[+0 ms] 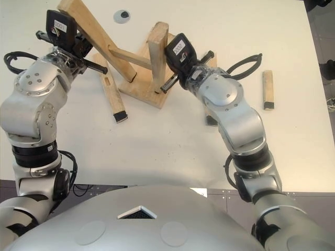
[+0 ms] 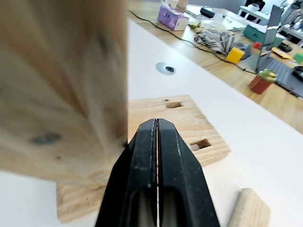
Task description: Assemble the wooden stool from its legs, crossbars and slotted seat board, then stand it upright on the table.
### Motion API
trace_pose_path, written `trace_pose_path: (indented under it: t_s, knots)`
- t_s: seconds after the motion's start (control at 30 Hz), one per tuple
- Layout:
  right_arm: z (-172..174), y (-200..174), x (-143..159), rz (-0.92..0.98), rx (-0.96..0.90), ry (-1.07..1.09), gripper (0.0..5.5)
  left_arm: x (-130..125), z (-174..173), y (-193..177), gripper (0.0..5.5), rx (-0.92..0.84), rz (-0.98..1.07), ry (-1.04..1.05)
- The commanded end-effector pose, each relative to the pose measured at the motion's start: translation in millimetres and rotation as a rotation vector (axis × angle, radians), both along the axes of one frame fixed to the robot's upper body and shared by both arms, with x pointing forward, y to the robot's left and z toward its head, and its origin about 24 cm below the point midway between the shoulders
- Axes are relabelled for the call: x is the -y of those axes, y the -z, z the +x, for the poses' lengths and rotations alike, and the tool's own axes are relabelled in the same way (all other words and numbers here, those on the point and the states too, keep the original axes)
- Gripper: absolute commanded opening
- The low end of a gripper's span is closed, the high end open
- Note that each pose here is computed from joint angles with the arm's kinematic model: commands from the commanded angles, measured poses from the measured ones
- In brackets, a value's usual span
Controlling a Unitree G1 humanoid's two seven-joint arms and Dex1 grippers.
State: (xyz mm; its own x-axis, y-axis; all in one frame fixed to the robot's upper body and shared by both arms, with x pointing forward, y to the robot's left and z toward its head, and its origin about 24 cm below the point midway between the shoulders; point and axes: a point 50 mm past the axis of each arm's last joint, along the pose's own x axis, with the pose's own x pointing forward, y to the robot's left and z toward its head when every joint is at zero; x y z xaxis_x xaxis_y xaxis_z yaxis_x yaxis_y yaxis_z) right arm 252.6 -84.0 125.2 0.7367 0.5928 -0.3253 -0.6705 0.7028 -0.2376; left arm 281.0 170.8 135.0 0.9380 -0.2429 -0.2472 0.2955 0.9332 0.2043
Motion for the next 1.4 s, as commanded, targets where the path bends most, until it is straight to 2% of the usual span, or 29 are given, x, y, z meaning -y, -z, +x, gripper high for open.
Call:
trace_pose_path:
  t_s: [0.03, 0.23, 0.37, 0.47, 0.53, 0.6, 0.7, 0.83, 1.03, 1.4]
  knots:
    - [-1.0, 11.0, -15.9, -0.069, -0.058, -0.162, 0.02, 6.0, 22.9, 9.2, 0.0, 0.002, -0.039, -0.002]
    - [6.9, 4.5, -35.3, -0.113, -0.005, -0.302, 0.02, -5.6, 35.3, 20.5, 0.0, 0.015, -0.03, -0.064]
    - [28.9, 0.4, -3.8, -0.15, 0.025, -0.188, 0.02, -30.3, 22.0, 16.5, 0.0, 0.025, -0.022, -0.123]
    - [51.5, -0.4, 27.2, -0.23, 0.047, -0.098, 0.02, -51.1, 4.4, 24.1, 0.0, -0.06, -0.005, -0.143]
    - [61.6, 3.2, 39.4, -0.253, 0.025, -0.075, 0.02, -45.1, -15.1, 43.5, 0.0, -0.25, 0.014, -0.016]
    - [73.9, 12.2, 52.7, -0.285, -0.007, -0.044, 0.02, -25.7, -38.8, 47.3, 0.0, -0.409, -0.074, 0.188]
    - [90.7, 28.0, 66.8, -0.357, -0.037, -0.029, 0.02, -5.5, -65.1, 37.2, 0.0, -0.528, -0.103, 0.427]
    - [91.0, 36.9, 78.3, -0.449, -0.11, -0.156, 0.02, 9.0, -83.4, 35.1, 0.0, -0.628, -0.066, 0.576]
    - [82.4, 34.0, 93.8, -0.491, -0.212, -0.301, 0.02, 23.5, -79.1, 65.4, 0.0, -0.655, -0.026, 0.53]
    - [84.7, 43.6, 67.5, -0.376, -0.232, -0.363, 0.02, 40.9, -73.7, 89.8, 0.0, -0.663, -0.063, 0.507]
